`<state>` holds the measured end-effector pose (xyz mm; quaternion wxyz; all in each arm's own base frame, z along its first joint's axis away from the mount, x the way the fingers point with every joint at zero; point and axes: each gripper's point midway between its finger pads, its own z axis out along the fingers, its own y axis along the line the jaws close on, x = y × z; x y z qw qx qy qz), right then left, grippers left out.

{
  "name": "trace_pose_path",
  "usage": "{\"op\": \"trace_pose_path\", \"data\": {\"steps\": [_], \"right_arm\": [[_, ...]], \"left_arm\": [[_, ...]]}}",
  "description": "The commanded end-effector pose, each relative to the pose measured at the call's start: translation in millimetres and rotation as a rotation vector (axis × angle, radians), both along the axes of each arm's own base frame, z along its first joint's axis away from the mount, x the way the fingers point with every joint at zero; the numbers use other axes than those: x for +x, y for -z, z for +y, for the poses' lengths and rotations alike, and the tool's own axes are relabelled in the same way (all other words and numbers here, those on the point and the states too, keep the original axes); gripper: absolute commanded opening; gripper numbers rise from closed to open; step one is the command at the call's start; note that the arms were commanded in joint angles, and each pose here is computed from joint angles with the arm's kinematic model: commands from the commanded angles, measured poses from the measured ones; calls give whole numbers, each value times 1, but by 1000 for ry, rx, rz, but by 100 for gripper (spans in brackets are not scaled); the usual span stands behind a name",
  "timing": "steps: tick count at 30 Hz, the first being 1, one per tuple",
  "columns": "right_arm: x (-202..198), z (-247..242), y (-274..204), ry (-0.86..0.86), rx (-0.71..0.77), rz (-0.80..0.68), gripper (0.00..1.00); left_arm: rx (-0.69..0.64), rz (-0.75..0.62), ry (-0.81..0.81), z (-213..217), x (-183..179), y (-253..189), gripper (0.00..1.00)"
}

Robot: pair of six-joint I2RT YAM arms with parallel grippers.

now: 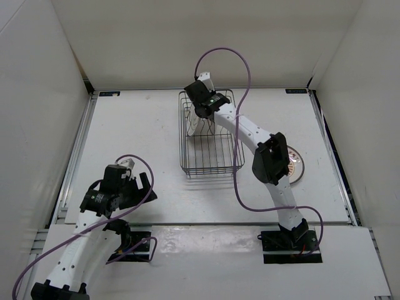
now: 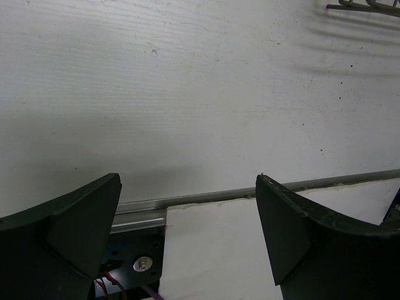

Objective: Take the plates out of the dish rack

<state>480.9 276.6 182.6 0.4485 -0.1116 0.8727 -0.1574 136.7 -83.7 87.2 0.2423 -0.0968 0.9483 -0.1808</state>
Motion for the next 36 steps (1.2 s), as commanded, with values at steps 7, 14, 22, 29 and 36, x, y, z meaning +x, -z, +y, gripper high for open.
{"op": "trace_pose_path", "data": {"steps": [7,14,22,29,36], "right_arm": [[12,-6,-97,61,3,-264,0],[0,-33,-170,157,-16,-419,0],[-85,-200,-180,436,455,-335,0],[-178,-288,-72,653,671,-196,0],[-209,-305,13,796,977,-173,0]], "left_arm": [[-15,-14,14,-4,1,1,99],[-19,-10,25,-5,-1,3,99],[-1,-1,18,-2,-4,3,99],[-21,20,40,-8,-5,6,99],[-44,46,78,-15,-7,9,99]]}}
